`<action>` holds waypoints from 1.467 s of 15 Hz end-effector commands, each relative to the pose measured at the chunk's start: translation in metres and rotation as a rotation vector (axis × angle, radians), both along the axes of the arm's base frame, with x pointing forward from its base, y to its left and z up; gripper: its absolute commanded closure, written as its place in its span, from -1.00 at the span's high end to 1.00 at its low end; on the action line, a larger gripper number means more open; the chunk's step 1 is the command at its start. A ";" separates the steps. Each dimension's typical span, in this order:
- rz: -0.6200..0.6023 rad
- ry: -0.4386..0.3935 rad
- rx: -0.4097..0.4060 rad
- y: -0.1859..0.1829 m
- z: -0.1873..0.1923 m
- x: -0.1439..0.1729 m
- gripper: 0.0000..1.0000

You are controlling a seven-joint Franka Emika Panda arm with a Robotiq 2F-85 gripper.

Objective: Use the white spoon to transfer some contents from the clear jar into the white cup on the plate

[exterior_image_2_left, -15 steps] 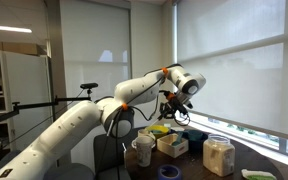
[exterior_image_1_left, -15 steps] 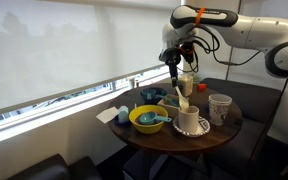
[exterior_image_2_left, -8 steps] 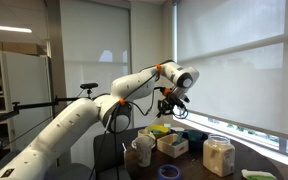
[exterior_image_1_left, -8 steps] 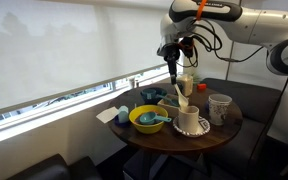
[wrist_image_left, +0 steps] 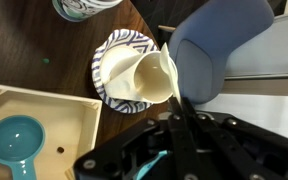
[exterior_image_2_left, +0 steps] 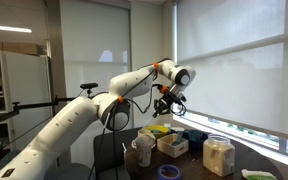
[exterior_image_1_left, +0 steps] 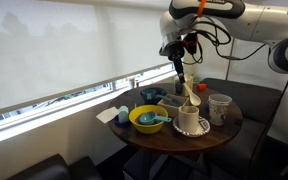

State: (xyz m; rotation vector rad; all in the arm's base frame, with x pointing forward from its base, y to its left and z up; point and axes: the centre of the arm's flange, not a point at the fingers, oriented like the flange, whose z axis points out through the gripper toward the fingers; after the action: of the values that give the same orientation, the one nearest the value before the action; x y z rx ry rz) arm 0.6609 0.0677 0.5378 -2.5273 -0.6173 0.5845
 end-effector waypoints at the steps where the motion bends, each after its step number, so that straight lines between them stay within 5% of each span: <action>1: 0.033 -0.013 -0.086 0.003 0.001 -0.019 -0.98; 6: 0.023 -0.064 -0.137 0.011 0.005 -0.018 -0.98; 19: 0.030 -0.126 -0.111 0.044 0.017 -0.004 -0.98; 20: 0.033 -0.122 -0.114 0.046 0.017 -0.005 -0.40; 22: 0.034 -0.117 -0.114 0.048 0.018 -0.006 -0.25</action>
State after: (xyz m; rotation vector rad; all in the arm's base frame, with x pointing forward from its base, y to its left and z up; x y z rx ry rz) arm 0.6638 0.1106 0.5492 -2.6592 -0.6854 0.4870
